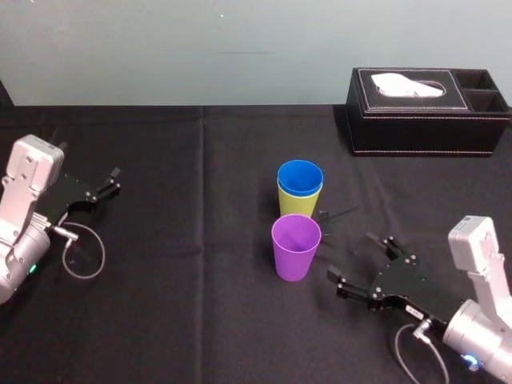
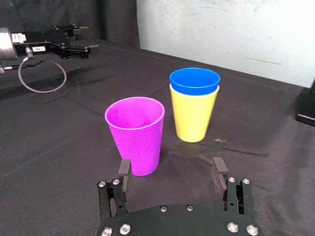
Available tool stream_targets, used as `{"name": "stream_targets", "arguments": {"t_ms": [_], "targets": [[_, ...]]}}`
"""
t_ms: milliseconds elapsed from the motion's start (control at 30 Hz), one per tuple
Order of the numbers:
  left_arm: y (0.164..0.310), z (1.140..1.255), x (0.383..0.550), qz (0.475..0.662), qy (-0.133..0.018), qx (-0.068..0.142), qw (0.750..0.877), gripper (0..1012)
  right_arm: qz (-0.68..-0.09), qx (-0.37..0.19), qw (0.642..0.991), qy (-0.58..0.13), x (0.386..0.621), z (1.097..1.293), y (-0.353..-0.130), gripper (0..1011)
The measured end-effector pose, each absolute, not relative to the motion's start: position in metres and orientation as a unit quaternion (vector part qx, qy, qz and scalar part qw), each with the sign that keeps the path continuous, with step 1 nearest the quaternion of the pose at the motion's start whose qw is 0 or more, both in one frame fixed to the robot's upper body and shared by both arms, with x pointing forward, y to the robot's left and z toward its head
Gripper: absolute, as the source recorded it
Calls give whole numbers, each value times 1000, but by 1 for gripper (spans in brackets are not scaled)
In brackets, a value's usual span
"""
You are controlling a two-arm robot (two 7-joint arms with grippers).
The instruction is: Stack the three plastic cups sequentially using one hand.
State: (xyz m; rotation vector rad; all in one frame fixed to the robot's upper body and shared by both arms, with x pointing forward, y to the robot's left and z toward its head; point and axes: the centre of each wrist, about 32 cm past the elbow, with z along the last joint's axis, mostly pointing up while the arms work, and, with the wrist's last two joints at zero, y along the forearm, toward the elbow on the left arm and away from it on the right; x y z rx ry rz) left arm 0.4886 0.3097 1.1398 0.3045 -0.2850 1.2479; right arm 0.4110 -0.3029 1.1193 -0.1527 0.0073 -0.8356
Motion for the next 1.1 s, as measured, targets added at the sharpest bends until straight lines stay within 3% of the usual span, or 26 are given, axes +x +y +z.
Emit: {"name": "stream_targets", "arguments": {"t_ms": [400, 1100], "targets": [[310, 1140, 489, 580, -132, 141, 791, 1012, -384, -69, 921, 9, 423, 1108, -283, 1003], [310, 1140, 489, 580, -132, 141, 791, 1011, -375, -58, 925, 1, 446, 1109, -259, 1003]]}}
